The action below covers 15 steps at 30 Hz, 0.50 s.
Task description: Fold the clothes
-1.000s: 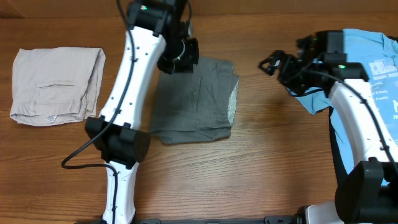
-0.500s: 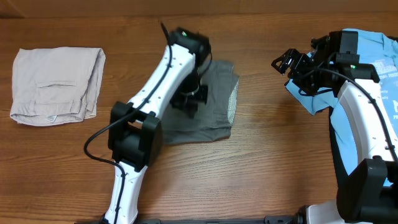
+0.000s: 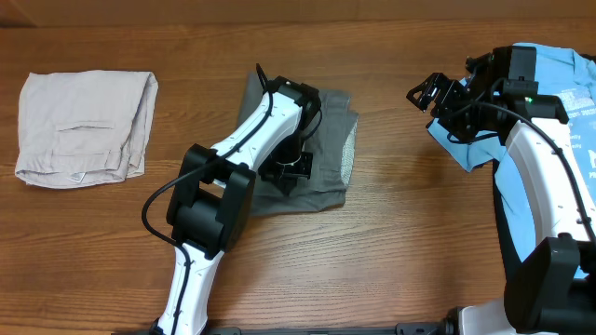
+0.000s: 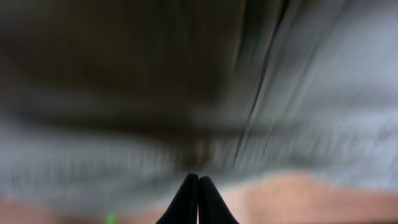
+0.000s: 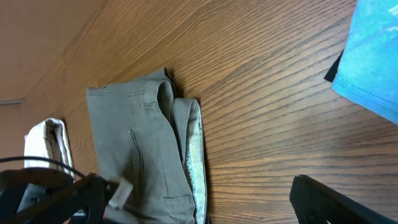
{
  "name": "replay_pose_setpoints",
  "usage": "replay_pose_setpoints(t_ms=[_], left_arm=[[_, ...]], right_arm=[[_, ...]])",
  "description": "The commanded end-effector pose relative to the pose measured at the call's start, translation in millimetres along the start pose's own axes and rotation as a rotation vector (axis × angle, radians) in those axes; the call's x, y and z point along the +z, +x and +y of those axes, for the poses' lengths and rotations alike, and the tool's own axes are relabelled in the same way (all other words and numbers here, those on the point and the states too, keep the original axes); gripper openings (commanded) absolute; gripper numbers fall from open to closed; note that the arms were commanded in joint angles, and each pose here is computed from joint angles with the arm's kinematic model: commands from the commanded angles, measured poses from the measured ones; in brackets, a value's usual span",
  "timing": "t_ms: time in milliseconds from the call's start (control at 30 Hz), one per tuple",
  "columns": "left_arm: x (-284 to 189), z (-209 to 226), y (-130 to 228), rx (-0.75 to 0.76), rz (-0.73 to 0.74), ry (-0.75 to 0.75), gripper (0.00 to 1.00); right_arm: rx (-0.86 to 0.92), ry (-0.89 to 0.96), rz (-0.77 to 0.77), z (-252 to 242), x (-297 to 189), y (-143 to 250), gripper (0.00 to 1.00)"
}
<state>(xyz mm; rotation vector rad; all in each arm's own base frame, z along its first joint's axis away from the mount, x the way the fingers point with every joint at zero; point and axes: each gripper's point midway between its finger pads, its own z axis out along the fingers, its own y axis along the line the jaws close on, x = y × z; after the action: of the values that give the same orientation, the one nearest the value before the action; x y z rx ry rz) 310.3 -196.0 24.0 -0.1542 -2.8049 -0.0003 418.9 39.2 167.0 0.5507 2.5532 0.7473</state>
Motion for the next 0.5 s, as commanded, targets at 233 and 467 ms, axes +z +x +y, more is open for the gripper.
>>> replay_pose_setpoints(t_ms=[233, 467], left_arm=[[-36, 21, 23, -0.045, -0.242, -0.031, 0.04], [7, 30, 35, -0.050, -0.240, 0.003, 0.04]], right_arm=[[0.001, 0.006, -0.006, -2, 1, -2, 1.00], [0.001, 0.006, -0.006, -2, 1, -2, 1.00]])
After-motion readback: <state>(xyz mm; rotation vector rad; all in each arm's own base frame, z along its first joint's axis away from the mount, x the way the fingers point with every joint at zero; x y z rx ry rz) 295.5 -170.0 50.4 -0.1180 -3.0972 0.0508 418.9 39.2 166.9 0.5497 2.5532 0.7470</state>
